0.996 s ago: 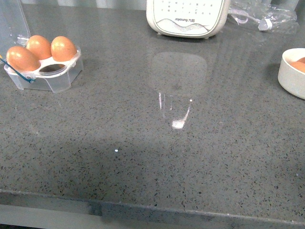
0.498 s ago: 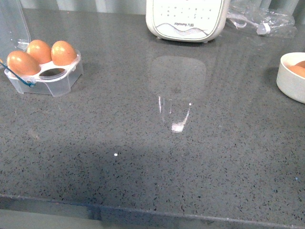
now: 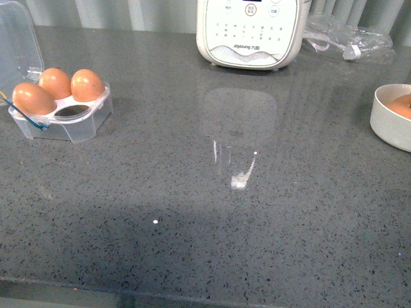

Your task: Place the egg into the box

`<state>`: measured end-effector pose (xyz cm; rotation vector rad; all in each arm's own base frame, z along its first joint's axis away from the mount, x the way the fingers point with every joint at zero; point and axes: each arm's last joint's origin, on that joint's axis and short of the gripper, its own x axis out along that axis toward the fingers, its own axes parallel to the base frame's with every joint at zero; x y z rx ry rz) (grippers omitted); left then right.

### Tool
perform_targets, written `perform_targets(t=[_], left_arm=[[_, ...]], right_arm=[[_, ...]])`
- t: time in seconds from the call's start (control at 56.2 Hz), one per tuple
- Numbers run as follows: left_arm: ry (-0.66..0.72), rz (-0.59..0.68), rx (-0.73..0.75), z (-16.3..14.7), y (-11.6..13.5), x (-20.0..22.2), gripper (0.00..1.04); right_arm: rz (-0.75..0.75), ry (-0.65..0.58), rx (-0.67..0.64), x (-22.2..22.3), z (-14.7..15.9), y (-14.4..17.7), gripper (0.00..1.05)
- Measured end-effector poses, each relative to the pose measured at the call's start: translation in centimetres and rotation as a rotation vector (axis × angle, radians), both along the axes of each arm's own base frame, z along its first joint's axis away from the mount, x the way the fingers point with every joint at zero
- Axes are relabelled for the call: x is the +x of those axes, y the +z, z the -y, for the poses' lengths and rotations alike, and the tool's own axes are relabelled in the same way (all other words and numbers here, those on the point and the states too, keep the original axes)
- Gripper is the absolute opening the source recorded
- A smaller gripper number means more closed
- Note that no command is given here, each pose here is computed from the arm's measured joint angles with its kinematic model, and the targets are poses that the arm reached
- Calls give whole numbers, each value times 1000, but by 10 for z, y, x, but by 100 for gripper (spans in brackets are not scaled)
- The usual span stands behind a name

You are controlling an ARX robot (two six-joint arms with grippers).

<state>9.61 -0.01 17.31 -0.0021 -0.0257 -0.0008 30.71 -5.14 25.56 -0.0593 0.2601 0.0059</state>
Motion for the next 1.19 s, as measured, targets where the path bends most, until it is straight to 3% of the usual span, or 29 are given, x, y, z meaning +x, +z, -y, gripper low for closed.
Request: perform_targets(t=[0.178,0.462,1.192], left_arm=[[0,0,0,0,0,0,98],[0,0,0,0,0,0,98],[0,0,0,0,0,0,98]], right_arm=[[-107,108,-58,10,-6,-18,97],[-123,198,-60,15,-10,-31,97],[-212,222,-2,20,-8,-78,97]])
